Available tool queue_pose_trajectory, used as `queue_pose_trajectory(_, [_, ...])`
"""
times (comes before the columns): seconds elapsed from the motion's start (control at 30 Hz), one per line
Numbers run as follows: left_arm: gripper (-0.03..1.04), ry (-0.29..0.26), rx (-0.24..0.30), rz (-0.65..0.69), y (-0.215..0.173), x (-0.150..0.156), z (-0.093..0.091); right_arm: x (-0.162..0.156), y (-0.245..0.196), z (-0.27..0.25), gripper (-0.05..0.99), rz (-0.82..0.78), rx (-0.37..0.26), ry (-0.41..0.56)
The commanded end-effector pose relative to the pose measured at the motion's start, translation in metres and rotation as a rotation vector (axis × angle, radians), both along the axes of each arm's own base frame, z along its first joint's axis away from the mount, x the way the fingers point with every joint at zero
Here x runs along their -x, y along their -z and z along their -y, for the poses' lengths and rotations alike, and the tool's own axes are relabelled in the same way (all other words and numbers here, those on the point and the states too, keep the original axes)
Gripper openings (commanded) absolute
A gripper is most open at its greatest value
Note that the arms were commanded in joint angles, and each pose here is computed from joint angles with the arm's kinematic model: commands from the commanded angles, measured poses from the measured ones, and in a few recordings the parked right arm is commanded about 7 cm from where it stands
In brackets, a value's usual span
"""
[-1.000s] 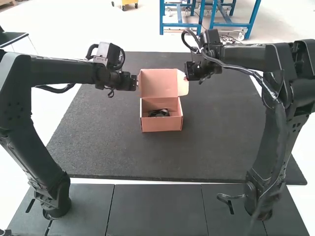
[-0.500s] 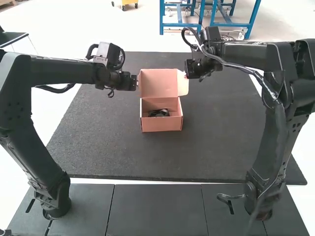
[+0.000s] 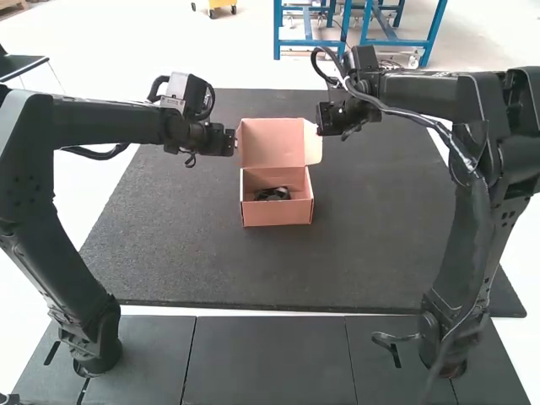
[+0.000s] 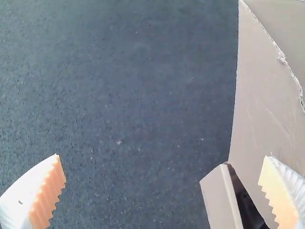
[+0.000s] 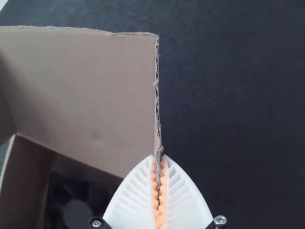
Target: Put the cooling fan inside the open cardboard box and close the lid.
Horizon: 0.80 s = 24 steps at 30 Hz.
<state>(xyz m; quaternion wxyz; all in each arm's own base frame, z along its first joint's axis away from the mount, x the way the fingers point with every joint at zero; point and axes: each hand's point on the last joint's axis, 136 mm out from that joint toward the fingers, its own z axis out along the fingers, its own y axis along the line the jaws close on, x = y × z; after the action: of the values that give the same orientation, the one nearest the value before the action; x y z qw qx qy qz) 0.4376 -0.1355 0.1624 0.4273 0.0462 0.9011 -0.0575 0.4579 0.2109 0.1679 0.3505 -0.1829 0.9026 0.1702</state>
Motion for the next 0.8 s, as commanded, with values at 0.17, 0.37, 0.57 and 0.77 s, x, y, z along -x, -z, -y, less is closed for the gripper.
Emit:
queue_pose_trajectory(0.17, [0.96,0.013,0.032,0.056,-0.026,-0.005,0.009,0.000,-0.029,-0.005,0.00,0.044,-0.042,-0.002])
queue_pose_trajectory(0.37, [0.96,0.012,0.035,0.063,-0.030,-0.005,0.008,0.004,-0.029,-0.013,0.00,0.031,-0.058,-0.006])
queue_pose_trajectory(0.57, [0.96,0.013,0.037,0.066,-0.031,-0.004,0.008,0.009,-0.030,-0.022,-0.02,0.023,-0.063,-0.021])
queue_pose_trajectory(0.77, [0.96,0.012,0.039,0.067,-0.032,-0.003,0.008,0.015,-0.031,-0.030,-0.02,0.002,-0.085,-0.035])
